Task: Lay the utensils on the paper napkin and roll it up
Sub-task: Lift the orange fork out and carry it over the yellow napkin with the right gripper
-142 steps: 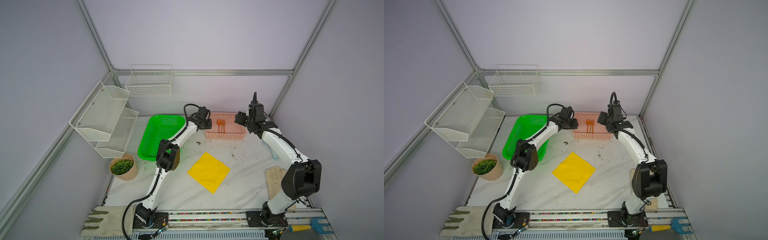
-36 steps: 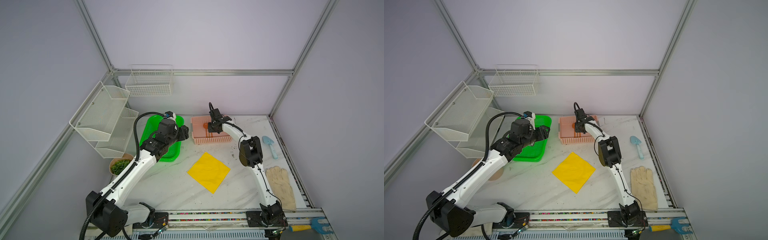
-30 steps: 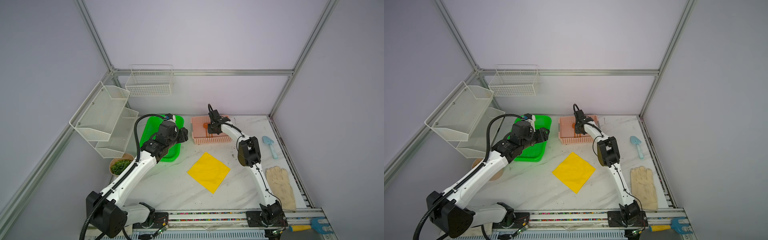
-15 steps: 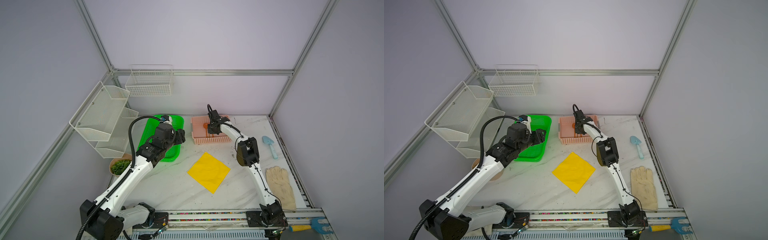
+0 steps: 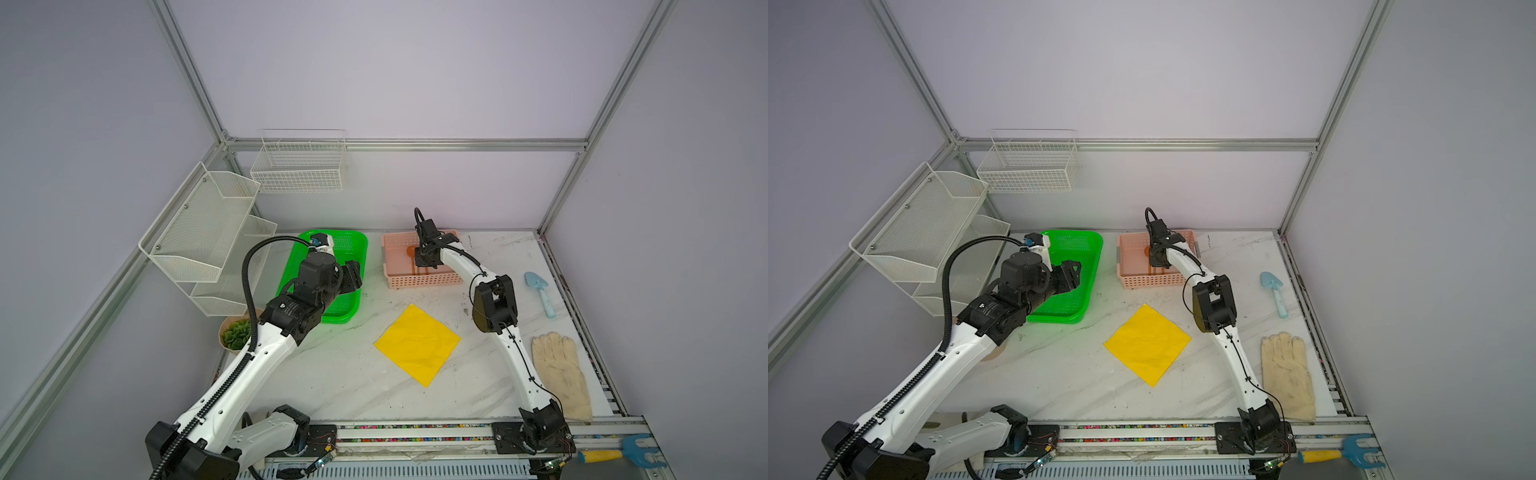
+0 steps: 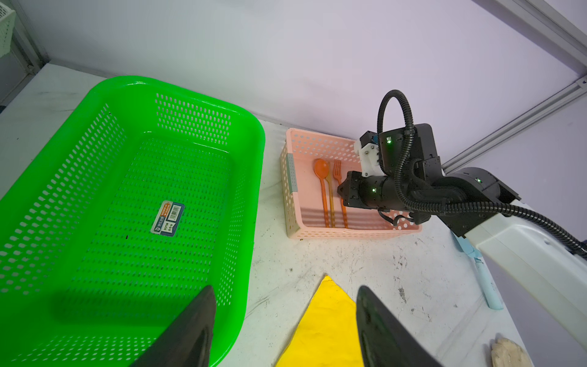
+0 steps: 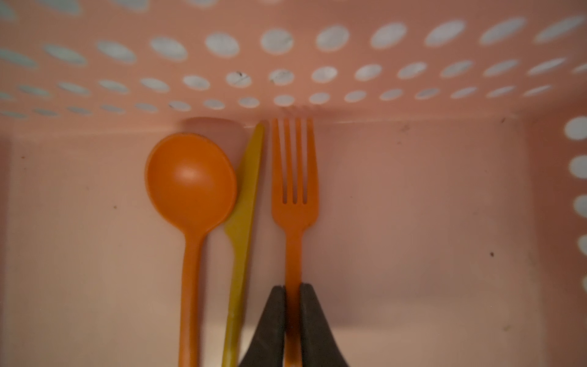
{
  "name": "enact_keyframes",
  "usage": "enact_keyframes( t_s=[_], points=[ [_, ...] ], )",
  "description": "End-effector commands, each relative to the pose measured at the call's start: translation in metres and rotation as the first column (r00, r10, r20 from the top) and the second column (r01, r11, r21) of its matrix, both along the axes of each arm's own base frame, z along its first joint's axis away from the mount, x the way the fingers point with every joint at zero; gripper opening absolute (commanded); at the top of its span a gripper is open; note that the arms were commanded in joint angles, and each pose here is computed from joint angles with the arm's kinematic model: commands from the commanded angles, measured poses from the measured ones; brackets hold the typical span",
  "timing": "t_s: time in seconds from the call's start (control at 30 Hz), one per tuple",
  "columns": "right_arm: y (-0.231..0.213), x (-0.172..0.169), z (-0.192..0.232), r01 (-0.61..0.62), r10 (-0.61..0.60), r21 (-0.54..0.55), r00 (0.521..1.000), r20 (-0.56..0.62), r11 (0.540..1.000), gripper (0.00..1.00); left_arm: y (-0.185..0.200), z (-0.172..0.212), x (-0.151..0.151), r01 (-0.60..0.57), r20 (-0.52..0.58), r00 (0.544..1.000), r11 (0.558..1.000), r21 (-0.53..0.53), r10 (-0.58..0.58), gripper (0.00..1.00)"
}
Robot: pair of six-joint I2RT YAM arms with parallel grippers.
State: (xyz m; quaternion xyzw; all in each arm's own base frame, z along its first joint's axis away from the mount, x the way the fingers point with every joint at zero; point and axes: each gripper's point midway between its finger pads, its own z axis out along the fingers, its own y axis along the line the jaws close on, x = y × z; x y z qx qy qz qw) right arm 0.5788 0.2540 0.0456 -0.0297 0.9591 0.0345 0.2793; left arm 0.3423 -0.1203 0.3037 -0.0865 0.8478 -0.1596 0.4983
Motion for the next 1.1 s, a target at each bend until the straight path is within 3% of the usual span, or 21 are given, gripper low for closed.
enact_keyframes(
  t_s=[0.0,0.4,0.67,0.87,1.07],
  points=[
    [0.001,0.004,0.068,0.018,-0.021,0.031,0.994,0.104,0.999,0.14,0.008,-0.003,-0.004,-0.019,0.011,1.000,1.000,0.016,0.019,0.69],
    [-0.002,-0.020,0.184,0.005,-0.032,0.103,0.965,0.262,0.995,0.14,0.015,0.005,-0.012,-0.039,0.034,0.999,0.999,0.005,0.039,0.68],
    [0.012,-0.087,0.220,-0.055,0.015,0.132,0.958,0.287,0.990,0.14,0.019,0.008,-0.021,-0.043,0.046,0.998,0.999,-0.013,0.044,0.68],
    [0.017,-0.165,0.204,-0.075,0.038,0.140,0.966,0.254,0.987,0.14,0.019,-0.007,-0.029,-0.033,0.018,0.999,0.999,-0.030,0.033,0.68],
    [0.009,-0.223,0.156,-0.080,0.056,0.159,0.987,0.151,0.984,0.14,0.020,-0.033,-0.037,-0.032,-0.031,0.999,0.999,-0.030,0.031,0.68]
  ],
)
